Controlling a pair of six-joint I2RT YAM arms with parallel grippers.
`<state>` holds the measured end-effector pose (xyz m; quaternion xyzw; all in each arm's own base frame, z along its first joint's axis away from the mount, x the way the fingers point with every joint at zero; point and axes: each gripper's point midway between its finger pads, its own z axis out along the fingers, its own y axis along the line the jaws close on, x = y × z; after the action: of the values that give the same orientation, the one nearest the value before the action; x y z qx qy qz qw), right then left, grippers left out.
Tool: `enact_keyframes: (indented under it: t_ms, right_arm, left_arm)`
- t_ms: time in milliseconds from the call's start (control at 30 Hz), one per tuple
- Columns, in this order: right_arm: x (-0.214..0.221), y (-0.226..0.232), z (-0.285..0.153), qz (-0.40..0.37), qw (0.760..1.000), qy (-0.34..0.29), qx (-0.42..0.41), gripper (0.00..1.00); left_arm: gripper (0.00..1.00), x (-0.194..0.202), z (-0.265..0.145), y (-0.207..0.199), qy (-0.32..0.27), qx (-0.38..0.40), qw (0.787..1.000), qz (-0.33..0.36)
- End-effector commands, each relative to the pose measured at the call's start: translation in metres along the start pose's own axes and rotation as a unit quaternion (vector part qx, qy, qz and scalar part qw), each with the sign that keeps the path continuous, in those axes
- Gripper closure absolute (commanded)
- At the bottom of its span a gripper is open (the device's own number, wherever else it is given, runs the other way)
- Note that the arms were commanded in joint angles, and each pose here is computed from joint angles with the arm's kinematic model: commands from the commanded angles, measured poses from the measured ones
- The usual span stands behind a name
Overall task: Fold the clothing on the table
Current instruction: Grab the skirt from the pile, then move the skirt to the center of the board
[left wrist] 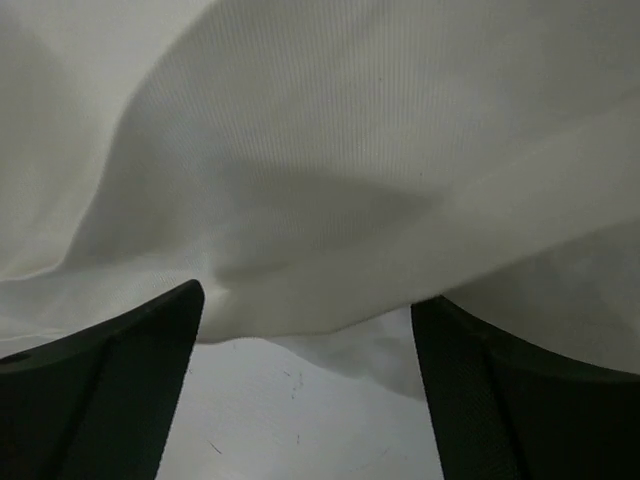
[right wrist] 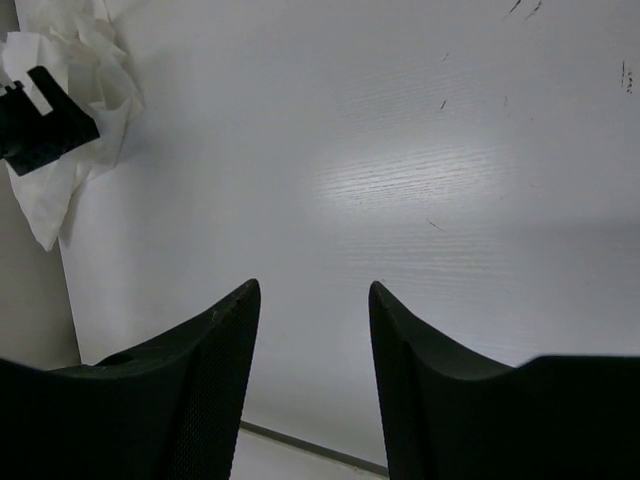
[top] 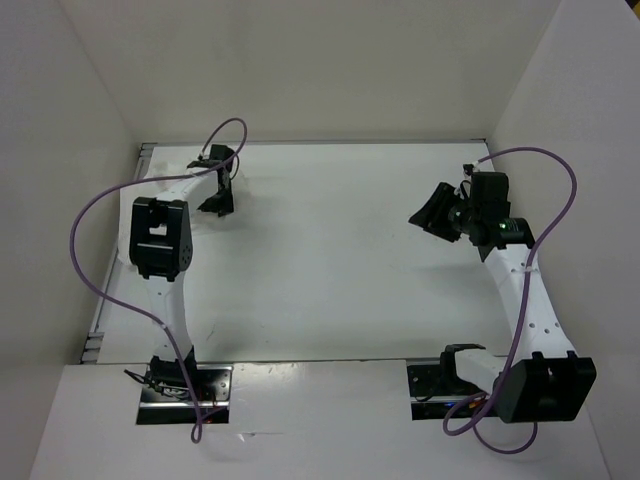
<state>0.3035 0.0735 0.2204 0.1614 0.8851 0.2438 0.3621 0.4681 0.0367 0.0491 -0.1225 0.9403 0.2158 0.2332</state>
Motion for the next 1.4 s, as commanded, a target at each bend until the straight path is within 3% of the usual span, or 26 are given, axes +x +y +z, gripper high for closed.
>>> enact_keyframes:
  t_ms: [0,100,133,267,333,400,433,500,533,633,733,767,867,1000,1067,1100,1133,1233,1300,1367]
  right_arm:
    - [-0.005,0.003,0.002,-0.011,1.0,-0.002,-0.013,0.47]
    - [-0.007,0.0,0.002,-0.008,1.0,-0.005,-0.011,0.47]
    - [-0.007,0.0,0.002,-0.008,1.0,-0.005,-0.011,0.47]
    - [-0.011,0.0,-0.001,-0.008,1.0,-0.015,-0.012,0.47]
    - [-0.013,0.001,-0.001,-0.014,1.0,-0.019,-0.014,0.47]
    - [-0.012,0.0,0.002,-0.013,1.0,-0.015,-0.012,0.47]
    - [-0.011,-0.002,0.004,-0.011,1.0,-0.011,-0.01,0.47]
    - [-0.013,-0.005,0.004,-0.013,1.0,-0.013,-0.007,0.48]
    - [-0.012,-0.006,0.006,-0.011,1.0,-0.009,-0.005,0.48]
    - [-0.014,-0.006,0.007,-0.017,1.0,-0.013,-0.007,0.48]
    - [-0.014,-0.006,0.007,-0.017,1.0,-0.013,-0.007,0.48]
    - [-0.014,-0.006,0.007,-0.017,1.0,-0.013,-0.007,0.48]
    - [-0.01,-0.009,0.009,-0.015,1.0,-0.008,-0.004,0.48]
    - [-0.003,-0.012,0.006,-0.018,1.0,-0.004,-0.002,0.48]
    - [-0.002,-0.011,0.004,-0.018,1.0,-0.004,-0.002,0.48]
    - [0.0,-0.015,0.005,-0.017,1.0,-0.002,0.004,0.48]
    - [0.0,-0.015,0.005,-0.017,1.0,-0.002,0.004,0.48]
    - [0.002,-0.016,0.005,-0.02,1.0,0.002,0.006,0.48]
    - [0.004,-0.014,0.003,-0.023,1.0,0.008,0.002,0.48]
    - [0.012,-0.017,0.003,-0.028,0.999,0.031,0.005,0.48]
  left_arm:
    - [0.14,-0.006,0.005,0.008,-0.001,-0.031,0.999,0.01]
    - [0.88,-0.001,0.001,-0.016,0.009,0.028,1.0,-0.001]
    - [1.0,-0.003,-0.009,-0.027,0.004,0.049,0.999,0.003]
    - [1.0,0.003,-0.097,-0.103,-0.026,0.216,0.973,0.074]
    - [1.0,0.015,-0.178,-0.143,-0.053,0.334,0.933,0.122]
    - [1.0,0.018,-0.246,-0.154,-0.074,0.426,0.891,0.137]
    - [1.0,0.03,-0.284,-0.163,-0.063,0.501,0.851,0.145]
    - [1.0,0.027,-0.345,-0.154,-0.093,0.575,0.801,0.139]
    - [1.0,0.029,-0.379,-0.152,-0.097,0.629,0.759,0.139]
    - [1.0,0.016,-0.44,-0.124,-0.139,0.69,0.701,0.116]
    - [1.0,-0.006,-0.46,-0.094,-0.176,0.707,0.68,0.08]
    - [1.0,-0.01,-0.462,-0.085,-0.18,0.707,0.681,0.066]
    - [1.0,-0.028,-0.428,-0.073,-0.178,0.679,0.713,0.015]
    - [0.94,-0.021,-0.347,-0.085,-0.105,0.633,0.766,-0.032]
    - [0.82,-0.002,-0.301,-0.099,-0.054,0.601,0.796,-0.046]
    - [0.54,0.011,-0.283,-0.102,-0.027,0.583,0.811,-0.047]
    - [0.45,0.026,-0.258,-0.109,0.01,0.563,0.825,-0.051]
    - [0.24,0.05,-0.227,-0.104,0.049,0.509,0.858,-0.056]
    - [0.13,0.061,-0.226,-0.084,0.037,0.473,0.878,-0.063]
    - [0.13,0.066,-0.234,-0.074,0.027,0.468,0.881,-0.059]
